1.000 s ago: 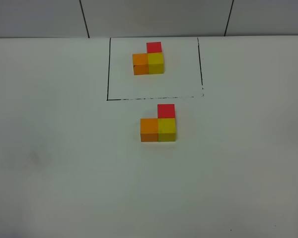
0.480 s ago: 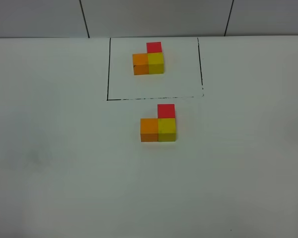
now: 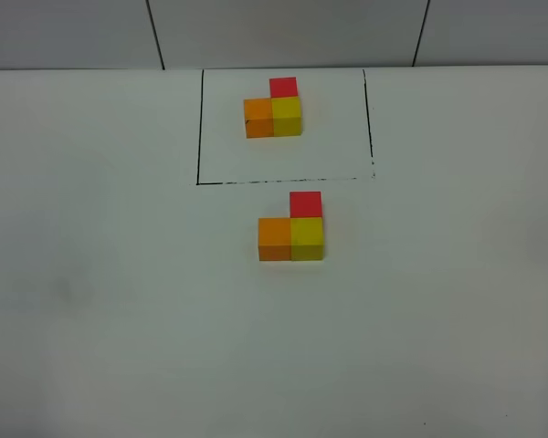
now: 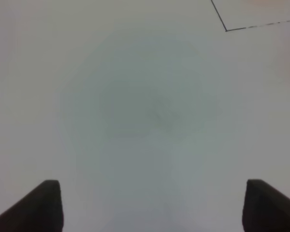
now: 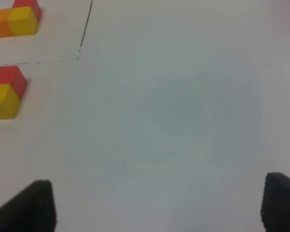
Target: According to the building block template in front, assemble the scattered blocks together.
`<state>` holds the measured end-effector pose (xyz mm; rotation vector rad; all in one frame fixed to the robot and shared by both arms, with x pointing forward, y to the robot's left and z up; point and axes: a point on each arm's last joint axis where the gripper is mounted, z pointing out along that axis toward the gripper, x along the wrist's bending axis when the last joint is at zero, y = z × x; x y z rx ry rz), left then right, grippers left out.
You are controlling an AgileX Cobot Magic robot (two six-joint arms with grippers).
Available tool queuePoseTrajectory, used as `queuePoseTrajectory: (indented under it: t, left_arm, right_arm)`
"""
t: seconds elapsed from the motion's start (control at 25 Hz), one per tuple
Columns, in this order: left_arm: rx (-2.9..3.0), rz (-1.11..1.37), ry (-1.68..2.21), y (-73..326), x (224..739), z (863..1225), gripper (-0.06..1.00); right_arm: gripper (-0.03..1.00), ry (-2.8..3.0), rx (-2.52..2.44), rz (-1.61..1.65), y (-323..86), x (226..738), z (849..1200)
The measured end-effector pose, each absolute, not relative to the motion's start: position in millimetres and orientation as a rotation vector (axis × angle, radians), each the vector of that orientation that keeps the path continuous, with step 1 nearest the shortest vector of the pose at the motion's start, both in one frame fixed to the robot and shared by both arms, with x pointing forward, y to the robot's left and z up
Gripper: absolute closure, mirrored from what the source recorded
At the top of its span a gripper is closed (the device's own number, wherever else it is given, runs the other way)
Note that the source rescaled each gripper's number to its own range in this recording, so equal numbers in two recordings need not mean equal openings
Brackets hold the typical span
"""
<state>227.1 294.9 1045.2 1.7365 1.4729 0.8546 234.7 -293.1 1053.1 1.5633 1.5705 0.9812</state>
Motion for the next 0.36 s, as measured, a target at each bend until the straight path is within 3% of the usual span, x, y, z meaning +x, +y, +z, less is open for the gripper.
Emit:
queuePoseTrajectory:
  t: [0.36]
  left_arm:
    - [1.736,0.855,1.472,294.9,227.1,1045.2,0.22]
  right_arm:
    - [0.24,1.57,1.564,0.981,-293.1,234.7,1053.1]
